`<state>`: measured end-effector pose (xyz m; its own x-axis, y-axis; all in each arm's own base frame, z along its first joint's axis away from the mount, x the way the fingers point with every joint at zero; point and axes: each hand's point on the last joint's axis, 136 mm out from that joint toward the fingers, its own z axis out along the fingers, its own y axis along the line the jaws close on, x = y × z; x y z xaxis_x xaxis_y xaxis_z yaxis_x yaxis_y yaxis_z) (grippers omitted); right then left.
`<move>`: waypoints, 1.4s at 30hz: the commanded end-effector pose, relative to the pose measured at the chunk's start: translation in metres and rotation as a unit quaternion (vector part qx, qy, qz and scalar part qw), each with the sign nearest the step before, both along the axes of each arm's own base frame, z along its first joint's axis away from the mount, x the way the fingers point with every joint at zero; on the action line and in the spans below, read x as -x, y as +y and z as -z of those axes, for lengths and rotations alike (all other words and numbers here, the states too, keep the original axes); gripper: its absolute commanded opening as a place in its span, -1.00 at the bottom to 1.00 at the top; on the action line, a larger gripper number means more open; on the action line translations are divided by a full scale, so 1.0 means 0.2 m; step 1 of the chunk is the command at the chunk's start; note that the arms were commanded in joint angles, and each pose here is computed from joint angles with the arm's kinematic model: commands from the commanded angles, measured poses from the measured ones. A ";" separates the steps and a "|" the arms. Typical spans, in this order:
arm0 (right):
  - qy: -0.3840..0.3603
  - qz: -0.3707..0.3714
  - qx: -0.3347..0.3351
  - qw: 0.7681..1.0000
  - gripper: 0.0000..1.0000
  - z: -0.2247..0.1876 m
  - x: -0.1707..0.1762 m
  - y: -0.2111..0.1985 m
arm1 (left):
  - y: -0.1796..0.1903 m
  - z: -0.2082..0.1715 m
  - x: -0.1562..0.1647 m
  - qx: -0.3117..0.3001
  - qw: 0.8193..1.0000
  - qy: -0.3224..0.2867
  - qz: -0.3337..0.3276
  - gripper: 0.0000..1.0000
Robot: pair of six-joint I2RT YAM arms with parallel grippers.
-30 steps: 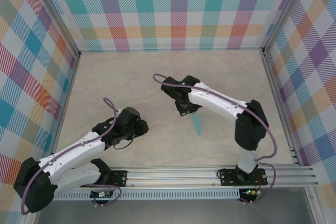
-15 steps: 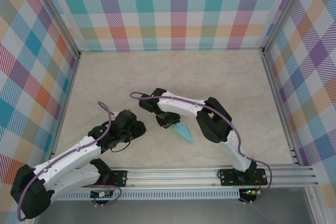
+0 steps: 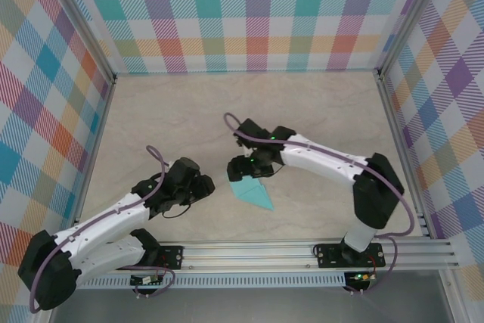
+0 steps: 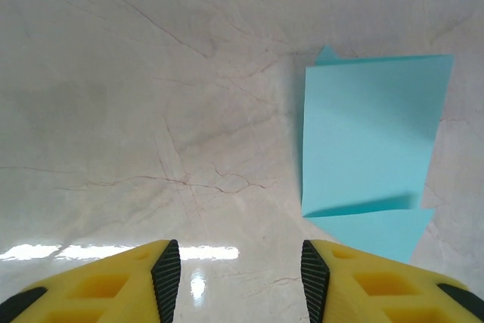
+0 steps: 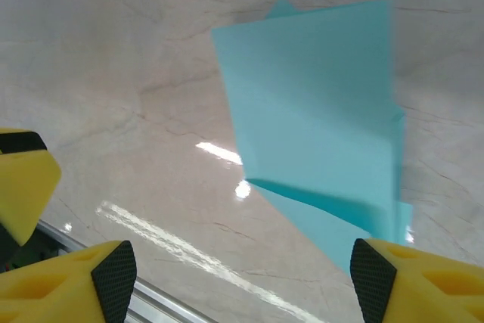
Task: Fold a paper plane with a square sheet of paper (pick it up from the middle)
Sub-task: Turn over the paper at the center of the table, then fold the wing for the fifth time at the center of the table.
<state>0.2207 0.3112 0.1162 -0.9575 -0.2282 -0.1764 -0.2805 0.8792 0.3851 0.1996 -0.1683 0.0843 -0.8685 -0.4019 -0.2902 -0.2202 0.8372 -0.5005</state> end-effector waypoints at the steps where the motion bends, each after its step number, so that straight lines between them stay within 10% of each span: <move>1: 0.039 0.017 -0.088 0.995 0.52 0.10 -0.05 -0.01 | -0.09 0.00 -0.02 0.028 0.999 0.012 0.024 -0.03; 24: 0.074 0.076 -0.150 0.983 -0.76 0.34 -0.21 -0.13 | -0.20 0.06 -0.05 0.033 0.997 0.051 0.057 -0.01; 31: 0.054 0.175 -0.197 0.963 -0.67 0.30 -0.21 -0.22 | -0.23 0.06 -0.06 0.044 0.996 0.050 0.061 -0.01; 37: 0.027 0.185 -0.117 0.975 -0.13 0.27 -0.16 -0.37 | -0.25 0.07 -0.06 0.046 0.995 0.052 0.065 0.01; 42: 0.000 0.143 -0.135 0.981 -0.28 0.10 -0.06 -0.40 | -0.26 0.07 -0.08 0.052 0.996 0.044 0.062 0.02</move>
<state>0.2438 0.2351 0.0796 -0.9747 0.1530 -0.1628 0.0201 0.7857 0.6183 0.2037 -0.2120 0.0601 -0.9403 -0.3058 -0.1494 -0.1849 0.8275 -0.5302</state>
